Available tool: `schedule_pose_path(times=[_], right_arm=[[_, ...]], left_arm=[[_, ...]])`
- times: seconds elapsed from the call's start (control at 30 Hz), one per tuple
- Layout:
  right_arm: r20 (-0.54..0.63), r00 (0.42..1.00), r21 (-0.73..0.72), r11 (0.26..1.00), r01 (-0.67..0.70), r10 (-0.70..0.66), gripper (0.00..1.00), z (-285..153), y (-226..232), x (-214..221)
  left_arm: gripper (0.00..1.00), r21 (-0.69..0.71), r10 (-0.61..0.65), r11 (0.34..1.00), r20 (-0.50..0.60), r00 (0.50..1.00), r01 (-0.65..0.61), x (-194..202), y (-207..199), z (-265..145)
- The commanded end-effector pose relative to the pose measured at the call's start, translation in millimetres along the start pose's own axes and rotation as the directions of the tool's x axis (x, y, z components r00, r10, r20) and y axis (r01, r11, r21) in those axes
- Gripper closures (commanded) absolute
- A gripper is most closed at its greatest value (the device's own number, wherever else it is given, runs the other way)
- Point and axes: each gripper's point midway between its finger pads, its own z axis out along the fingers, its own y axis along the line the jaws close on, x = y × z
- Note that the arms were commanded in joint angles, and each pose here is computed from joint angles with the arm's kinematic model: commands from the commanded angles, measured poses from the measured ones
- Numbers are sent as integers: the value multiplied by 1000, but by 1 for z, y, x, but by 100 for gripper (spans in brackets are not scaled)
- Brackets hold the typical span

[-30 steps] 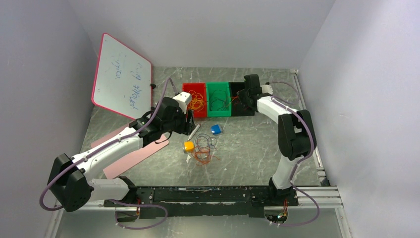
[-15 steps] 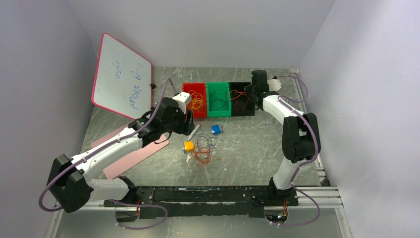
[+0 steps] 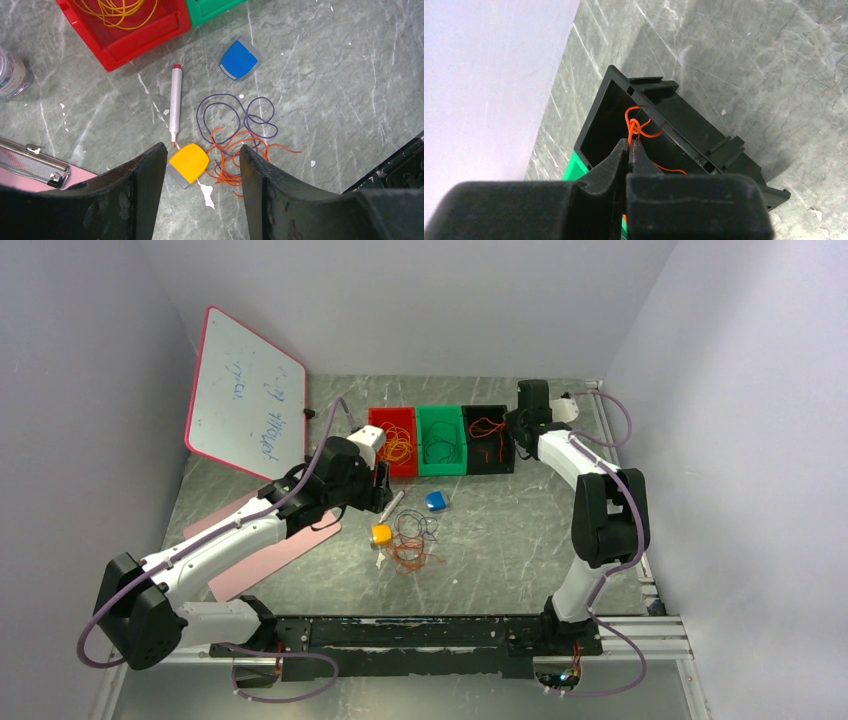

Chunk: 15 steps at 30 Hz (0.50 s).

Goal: Untangle the cables

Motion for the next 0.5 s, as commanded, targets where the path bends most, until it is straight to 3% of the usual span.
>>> schedule_pose_path(times=[0.0, 0.23, 0.47], right_arm=[[38, 999, -15, 1000, 5, -4, 100, -2, 10, -14], [66, 997, -17, 999, 38, -37, 100, -2, 12, -21], [-30, 989, -77, 987, 141, -144, 100, 8, 25, -1]], left_arm=[[40, -14, -5, 1000, 32, 999, 5, -10, 3, -7], [40, -13, -7, 1000, 31, 999, 8, -9, 3, -7], [40, -7, -13, 1000, 27, 1000, 14, -8, 2, -6]])
